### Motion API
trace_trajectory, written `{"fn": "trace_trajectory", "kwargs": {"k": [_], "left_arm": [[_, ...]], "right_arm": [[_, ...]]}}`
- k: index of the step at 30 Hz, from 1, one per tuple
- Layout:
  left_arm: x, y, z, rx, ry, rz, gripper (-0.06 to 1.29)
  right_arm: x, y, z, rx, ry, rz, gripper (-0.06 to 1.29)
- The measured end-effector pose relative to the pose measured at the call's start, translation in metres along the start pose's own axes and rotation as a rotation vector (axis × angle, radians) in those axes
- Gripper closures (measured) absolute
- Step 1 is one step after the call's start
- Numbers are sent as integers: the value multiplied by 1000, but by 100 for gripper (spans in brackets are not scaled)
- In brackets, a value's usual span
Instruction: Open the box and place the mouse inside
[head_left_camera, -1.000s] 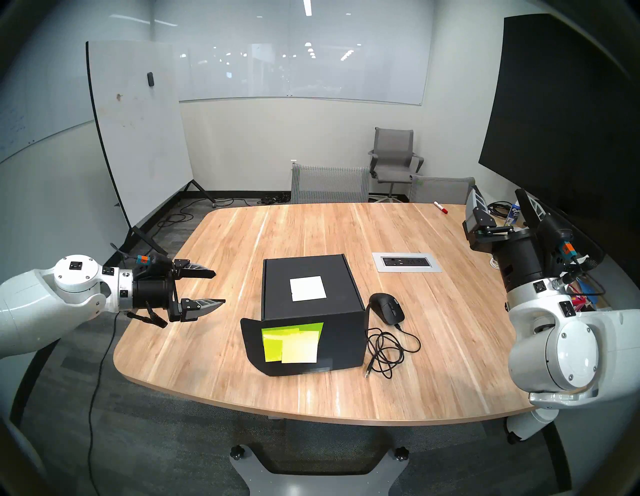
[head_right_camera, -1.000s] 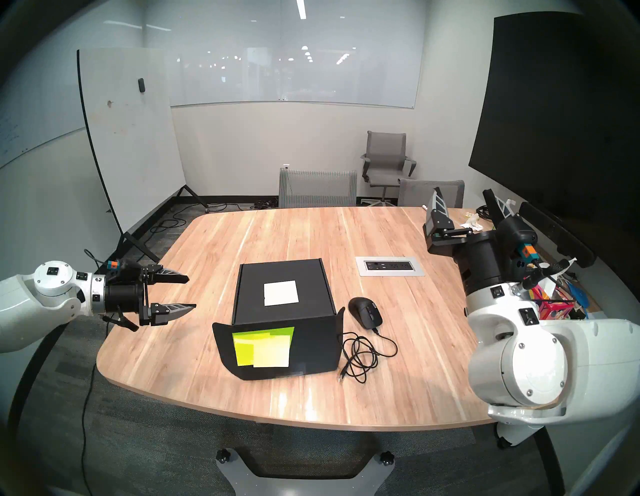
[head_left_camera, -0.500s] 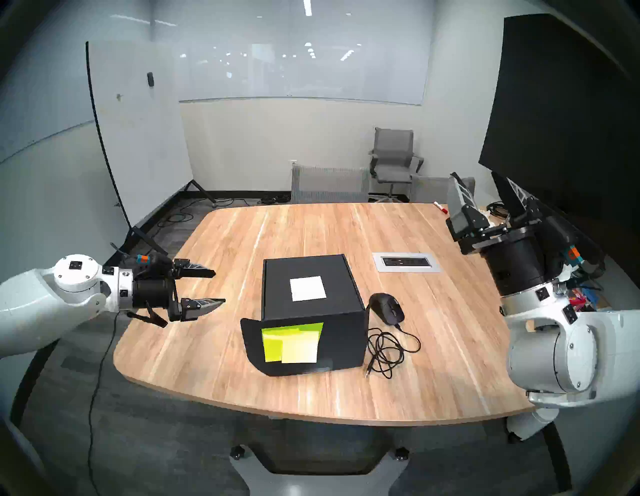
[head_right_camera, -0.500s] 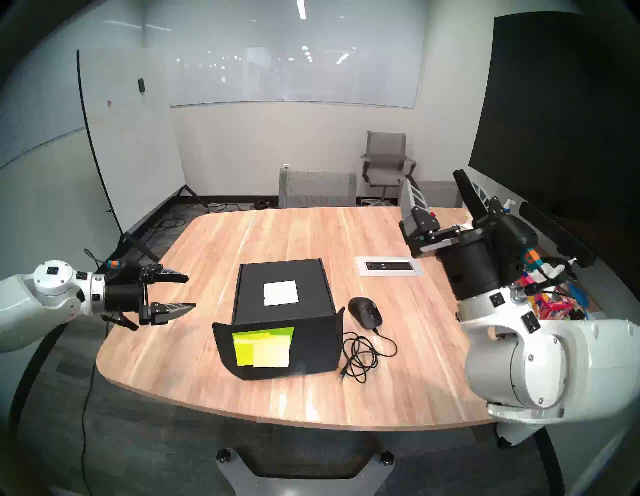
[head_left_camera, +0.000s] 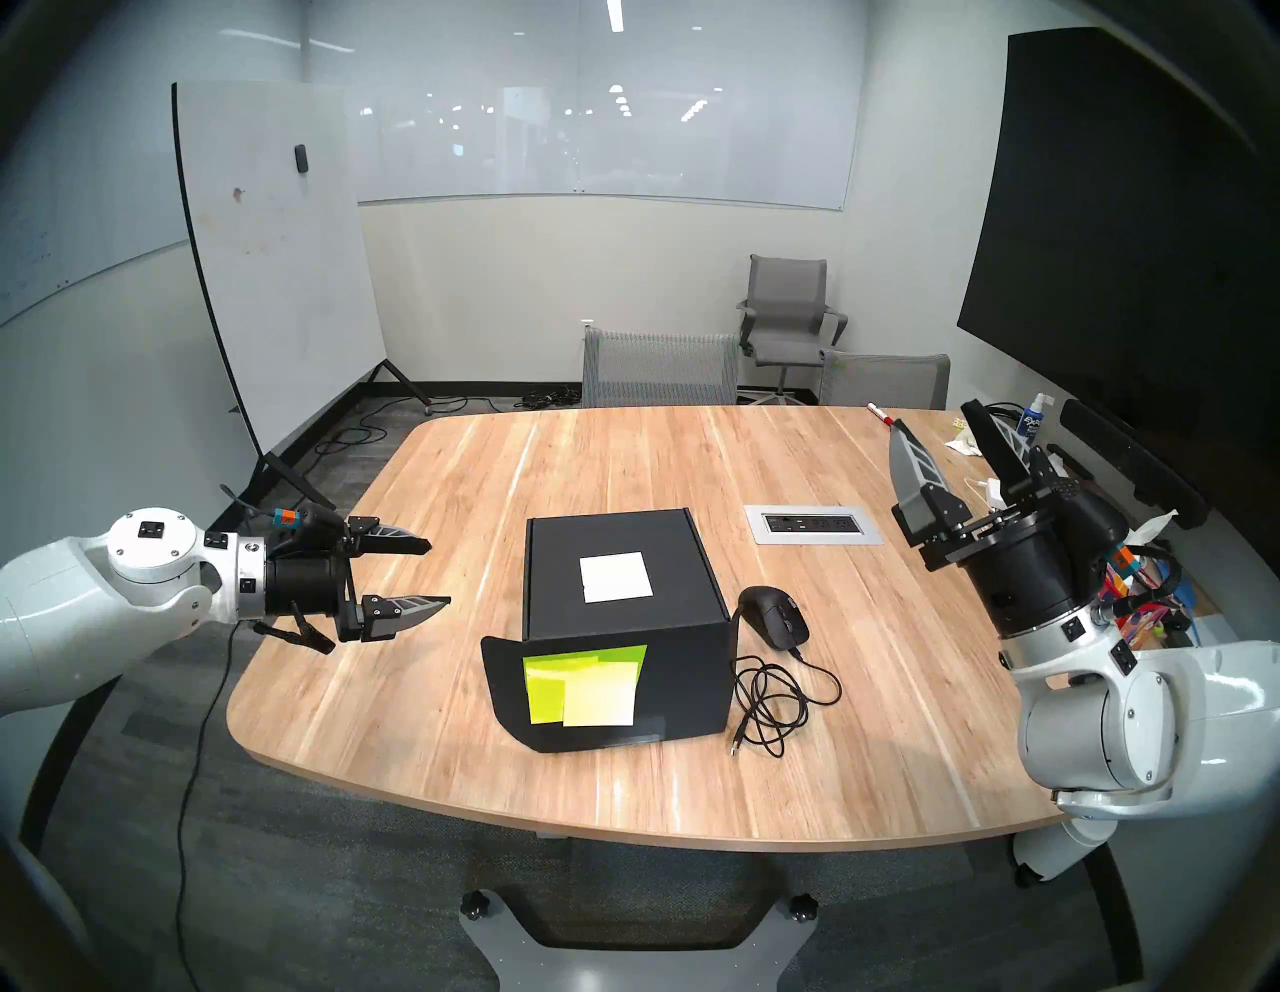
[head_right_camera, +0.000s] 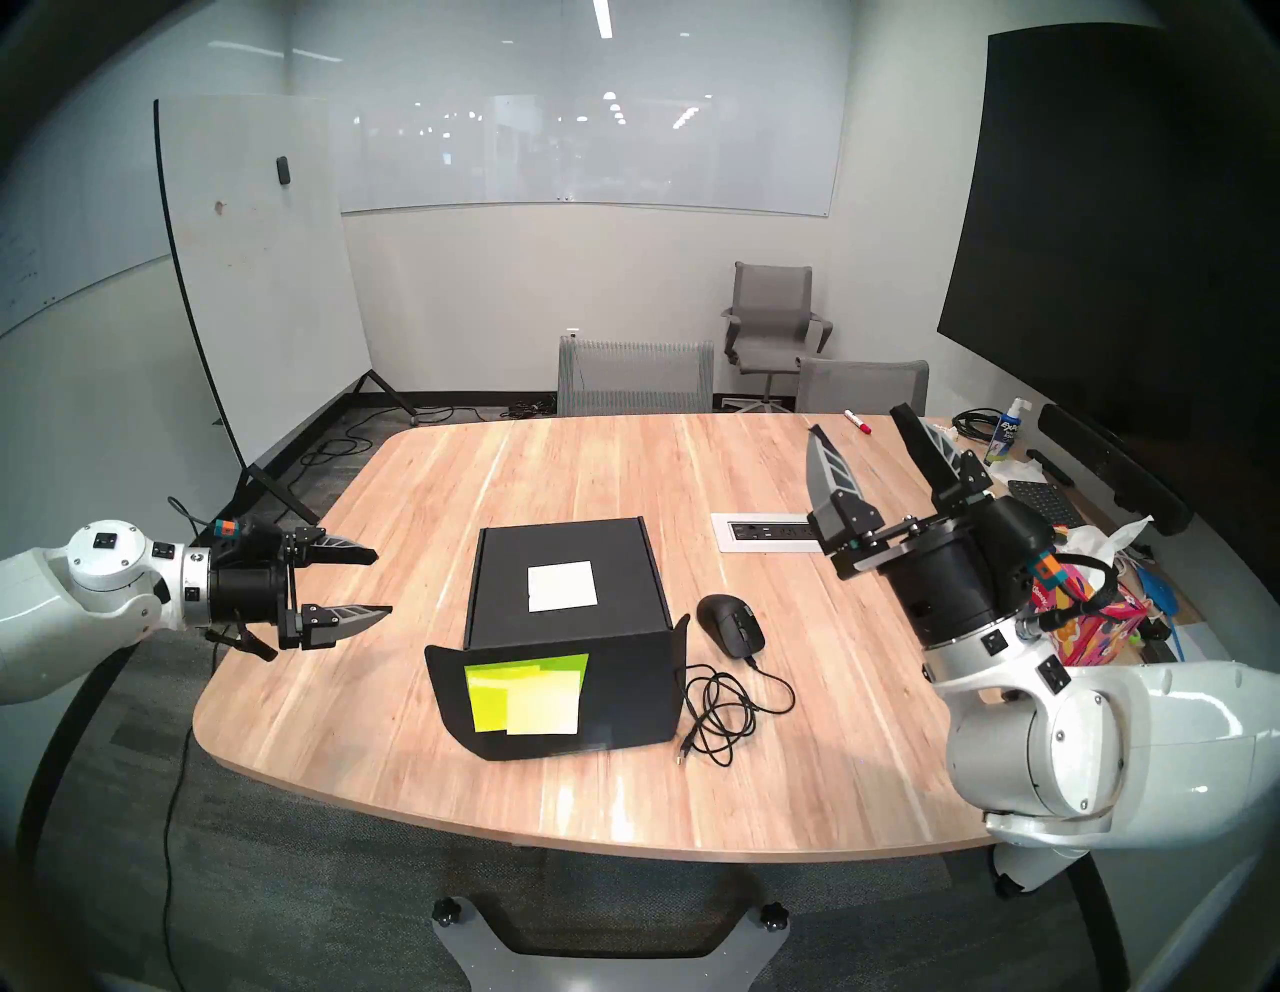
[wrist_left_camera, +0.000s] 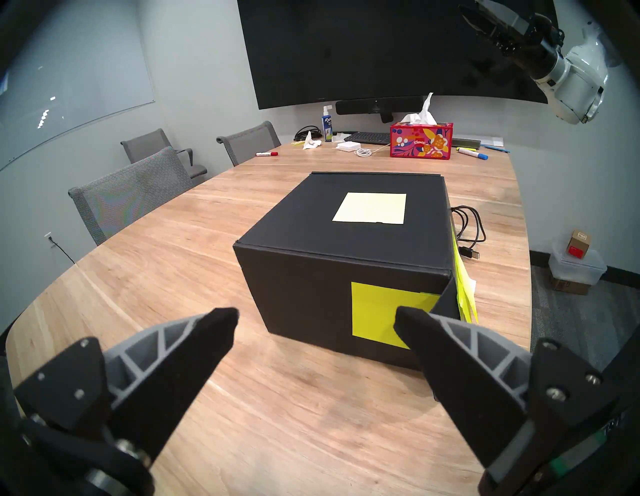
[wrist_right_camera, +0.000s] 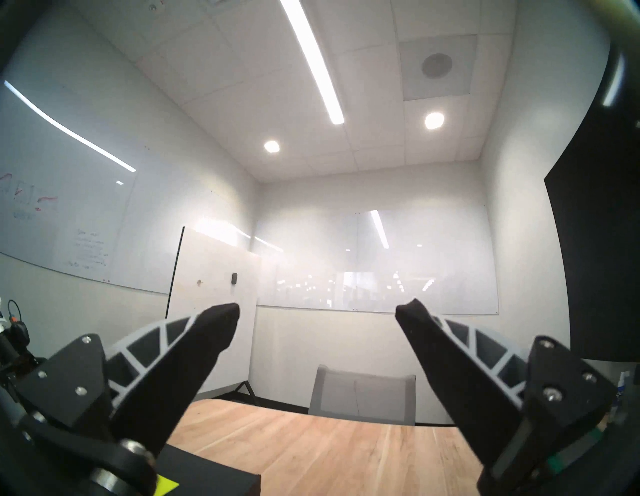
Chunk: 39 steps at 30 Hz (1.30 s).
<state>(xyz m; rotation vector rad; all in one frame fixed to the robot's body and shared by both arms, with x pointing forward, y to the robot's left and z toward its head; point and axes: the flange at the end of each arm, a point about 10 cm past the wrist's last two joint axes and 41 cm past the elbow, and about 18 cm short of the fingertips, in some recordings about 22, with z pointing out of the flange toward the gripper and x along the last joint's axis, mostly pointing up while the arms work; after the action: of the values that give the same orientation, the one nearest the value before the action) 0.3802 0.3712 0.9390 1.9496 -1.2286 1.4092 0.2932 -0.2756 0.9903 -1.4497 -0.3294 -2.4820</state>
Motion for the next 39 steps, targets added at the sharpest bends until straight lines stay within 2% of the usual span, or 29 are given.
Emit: {"fn": "trace_trajectory", "kwargs": {"k": [7, 17, 27, 39], "left_arm": [[0, 0, 0, 0, 0, 1, 0], [1, 0, 0, 1, 1, 2, 0], [1, -1, 0, 1, 2, 3, 0], [2, -1, 0, 2, 3, 4, 0]], "right_arm": [[-25, 17, -23, -55, -106, -18, 0], [-48, 23, -59, -111, -245, -1, 0], [-59, 13, -89, -147, -354, 48, 0], [-66, 10, -107, -183, -424, 71, 0]]}}
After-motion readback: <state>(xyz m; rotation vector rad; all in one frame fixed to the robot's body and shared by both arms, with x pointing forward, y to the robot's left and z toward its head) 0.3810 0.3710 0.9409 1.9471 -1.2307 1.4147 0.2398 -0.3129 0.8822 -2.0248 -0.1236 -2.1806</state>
